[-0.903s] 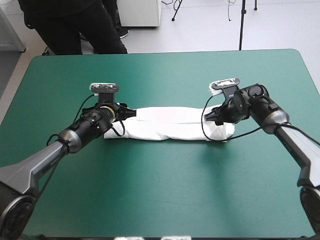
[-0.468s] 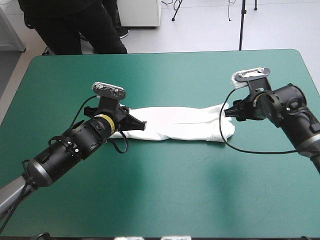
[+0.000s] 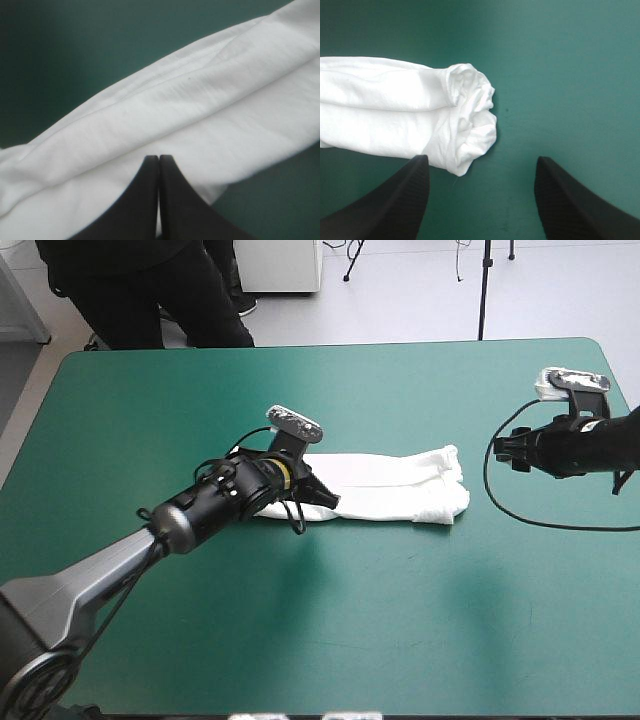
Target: Fold the cloth
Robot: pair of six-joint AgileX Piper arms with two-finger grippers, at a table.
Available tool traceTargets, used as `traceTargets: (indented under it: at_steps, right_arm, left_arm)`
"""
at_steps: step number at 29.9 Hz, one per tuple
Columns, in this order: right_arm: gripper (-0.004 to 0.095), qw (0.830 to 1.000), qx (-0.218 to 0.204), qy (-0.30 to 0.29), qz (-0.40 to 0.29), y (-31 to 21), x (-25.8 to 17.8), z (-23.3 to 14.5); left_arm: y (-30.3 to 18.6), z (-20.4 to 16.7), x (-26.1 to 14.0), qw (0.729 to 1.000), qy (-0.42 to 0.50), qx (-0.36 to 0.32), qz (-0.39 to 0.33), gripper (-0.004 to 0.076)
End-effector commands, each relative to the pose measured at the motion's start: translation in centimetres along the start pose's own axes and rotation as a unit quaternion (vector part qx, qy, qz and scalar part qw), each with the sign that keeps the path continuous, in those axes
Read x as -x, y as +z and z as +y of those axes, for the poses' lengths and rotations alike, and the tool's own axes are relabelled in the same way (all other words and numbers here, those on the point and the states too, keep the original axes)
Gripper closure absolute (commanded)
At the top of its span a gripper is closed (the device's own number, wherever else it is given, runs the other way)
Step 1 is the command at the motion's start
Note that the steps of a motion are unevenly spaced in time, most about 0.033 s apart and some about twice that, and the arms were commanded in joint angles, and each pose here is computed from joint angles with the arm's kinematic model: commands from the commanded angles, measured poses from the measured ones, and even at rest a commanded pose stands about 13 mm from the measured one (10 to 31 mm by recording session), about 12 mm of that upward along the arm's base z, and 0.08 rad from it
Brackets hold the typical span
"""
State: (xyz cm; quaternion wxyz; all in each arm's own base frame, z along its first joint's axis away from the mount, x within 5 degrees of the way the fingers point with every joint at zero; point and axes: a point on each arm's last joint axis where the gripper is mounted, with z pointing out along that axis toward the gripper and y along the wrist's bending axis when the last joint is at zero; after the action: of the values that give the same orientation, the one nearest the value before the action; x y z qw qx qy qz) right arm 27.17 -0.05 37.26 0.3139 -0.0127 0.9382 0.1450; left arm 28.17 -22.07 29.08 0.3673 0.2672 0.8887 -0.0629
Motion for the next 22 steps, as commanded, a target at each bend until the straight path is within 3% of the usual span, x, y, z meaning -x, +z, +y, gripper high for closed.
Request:
traceTargets:
  at_steps: [1,22]
  right_arm:
    - [0.0325,0.999,0.046,0.006,-0.025,-0.3,0.6,-0.5]
    - [0.0271,0.992,0.097,-0.002,0.086,7.9,0.4,-1.7]
  left_arm:
    - [0.8,-0.1,2.5,0.999,-0.003,-0.02,-0.039,0.0731]
    - [10.3,2.0,2.7,0.992,-0.044,-0.106,0.055,0.0731]
